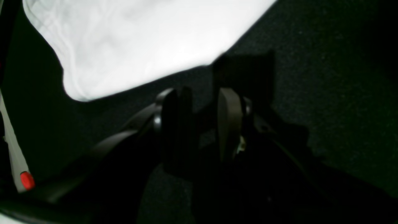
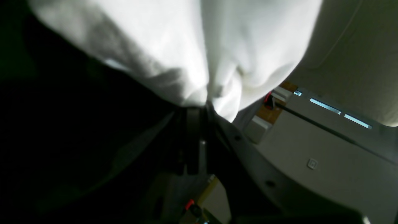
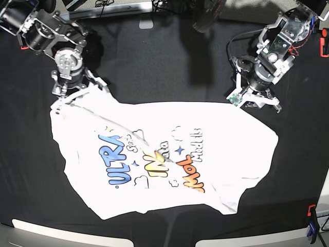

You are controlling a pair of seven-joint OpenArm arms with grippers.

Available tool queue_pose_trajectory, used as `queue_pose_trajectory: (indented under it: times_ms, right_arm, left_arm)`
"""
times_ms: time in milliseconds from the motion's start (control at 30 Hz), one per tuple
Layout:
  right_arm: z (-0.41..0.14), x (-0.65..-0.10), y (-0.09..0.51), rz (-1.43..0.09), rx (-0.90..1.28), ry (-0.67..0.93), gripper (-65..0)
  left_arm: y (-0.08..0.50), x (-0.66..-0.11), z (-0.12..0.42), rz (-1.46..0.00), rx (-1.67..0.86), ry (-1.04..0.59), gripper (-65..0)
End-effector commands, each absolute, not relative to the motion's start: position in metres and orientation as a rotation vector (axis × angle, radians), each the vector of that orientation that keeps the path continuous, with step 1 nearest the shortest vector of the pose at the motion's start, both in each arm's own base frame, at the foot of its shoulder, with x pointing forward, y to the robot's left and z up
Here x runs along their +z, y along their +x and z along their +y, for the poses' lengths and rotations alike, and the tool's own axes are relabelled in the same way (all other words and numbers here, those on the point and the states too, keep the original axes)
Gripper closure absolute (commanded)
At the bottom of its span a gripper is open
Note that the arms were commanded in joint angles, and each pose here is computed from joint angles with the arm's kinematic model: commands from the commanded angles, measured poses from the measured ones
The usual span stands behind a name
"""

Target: Layout the t-shirt on the table in an organized manner, then fold the t-shirt properly

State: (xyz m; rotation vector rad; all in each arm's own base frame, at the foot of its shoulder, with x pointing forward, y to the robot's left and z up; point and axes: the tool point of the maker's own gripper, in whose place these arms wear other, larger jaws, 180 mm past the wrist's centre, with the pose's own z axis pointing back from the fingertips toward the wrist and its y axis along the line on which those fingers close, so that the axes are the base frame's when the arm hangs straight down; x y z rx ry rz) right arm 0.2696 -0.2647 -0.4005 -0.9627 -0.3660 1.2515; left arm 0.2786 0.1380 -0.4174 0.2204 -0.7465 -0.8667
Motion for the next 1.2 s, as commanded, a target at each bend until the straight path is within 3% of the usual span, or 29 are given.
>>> queue_pose_trajectory:
  times_ms: [0, 267, 400, 600, 700, 833, 1167]
  right_arm:
    - [-0.270, -0.385, 0.276, -0.390, 1.239, -1.009, 0.0]
    - [-0.248, -0.372, 0.276, -0.470, 1.247, -0.971, 0.0]
    - [-0.243, -0.369, 0.277, -0.486, 1.247, -0.964, 0.0]
    - [-0.243, -0.369, 0.277, -0.486, 1.246, -0.964, 0.0]
    - [-0.243, -0.369, 0.277, -0.487, 1.246, -0.964, 0.0]
    - [-0.242, -0.369, 0.277, -0.492, 1.250, -0.960, 0.0]
    - [-0.241, -0.370, 0.277, -0.498, 1.253, -0.951, 0.0]
  left_arm:
    - [0.287, -0.407, 0.141, -0.782, -0.865, 0.242, -20.5]
    - [0.290, -0.401, 0.084, -0.877, -0.790, 0.091, -20.5]
    - [0.300, -0.398, 0.074, -0.913, -0.859, 0.223, -20.5]
    - [0.293, -0.457, 0.100, -0.715, -0.841, 0.285, -20.5]
    - [0.286, -0.466, 0.137, -0.618, -0.732, 0.430, -20.5]
    - [0.306, -0.436, 0.160, -0.722, -0.650, 0.612, -20.5]
    - [0.377, -0.386, 0.143, -0.943, -0.622, 0.576, -20.5]
